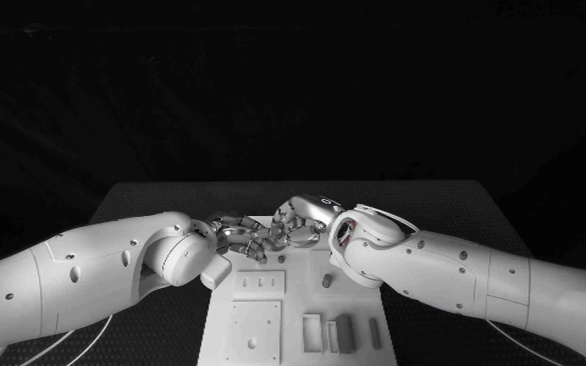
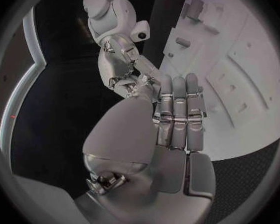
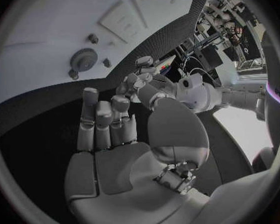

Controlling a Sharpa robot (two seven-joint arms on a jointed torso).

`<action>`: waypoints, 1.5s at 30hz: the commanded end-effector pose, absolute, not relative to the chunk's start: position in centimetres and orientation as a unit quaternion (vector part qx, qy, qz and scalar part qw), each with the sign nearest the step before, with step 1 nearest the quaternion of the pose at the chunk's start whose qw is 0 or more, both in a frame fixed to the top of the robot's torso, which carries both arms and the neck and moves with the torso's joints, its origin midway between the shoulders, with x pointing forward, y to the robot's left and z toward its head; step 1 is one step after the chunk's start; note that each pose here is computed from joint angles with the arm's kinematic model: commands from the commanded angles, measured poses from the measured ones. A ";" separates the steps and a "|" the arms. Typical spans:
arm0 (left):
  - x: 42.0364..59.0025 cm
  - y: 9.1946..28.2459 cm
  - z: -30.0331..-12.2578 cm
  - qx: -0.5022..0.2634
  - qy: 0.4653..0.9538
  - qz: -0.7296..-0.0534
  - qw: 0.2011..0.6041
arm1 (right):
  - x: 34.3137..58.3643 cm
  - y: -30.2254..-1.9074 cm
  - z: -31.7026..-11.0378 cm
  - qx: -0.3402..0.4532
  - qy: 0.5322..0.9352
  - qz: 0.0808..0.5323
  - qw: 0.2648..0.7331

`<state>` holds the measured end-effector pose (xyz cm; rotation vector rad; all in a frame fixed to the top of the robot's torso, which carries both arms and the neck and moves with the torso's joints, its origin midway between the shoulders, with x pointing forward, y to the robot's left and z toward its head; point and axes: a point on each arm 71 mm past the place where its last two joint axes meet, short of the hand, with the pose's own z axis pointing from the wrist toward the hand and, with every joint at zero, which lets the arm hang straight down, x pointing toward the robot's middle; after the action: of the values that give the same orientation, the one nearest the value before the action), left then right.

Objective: Assemble the parts on the task board

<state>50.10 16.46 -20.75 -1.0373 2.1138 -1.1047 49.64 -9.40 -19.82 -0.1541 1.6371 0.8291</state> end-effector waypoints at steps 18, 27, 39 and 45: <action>49.8 15.2 -20.5 -0.397 0.773 -0.437 0.232 | 49.2 -8.6 -19.9 -0.083 0.707 0.371 0.596; 49.7 15.2 -20.7 -0.399 0.775 -0.434 0.229 | 49.1 -8.5 -20.0 -0.081 0.707 0.373 0.595; 49.7 15.3 -20.8 -0.400 0.778 -0.427 0.230 | 49.1 -8.5 -20.1 -0.081 0.708 0.372 0.595; 49.8 15.3 -20.9 -0.400 0.778 -0.424 0.235 | 49.1 -8.6 -20.1 -0.080 0.708 0.372 0.595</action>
<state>50.05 16.47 -21.29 -1.1302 2.1213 -1.0999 49.52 -9.19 -19.92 -0.1583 1.6360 0.8401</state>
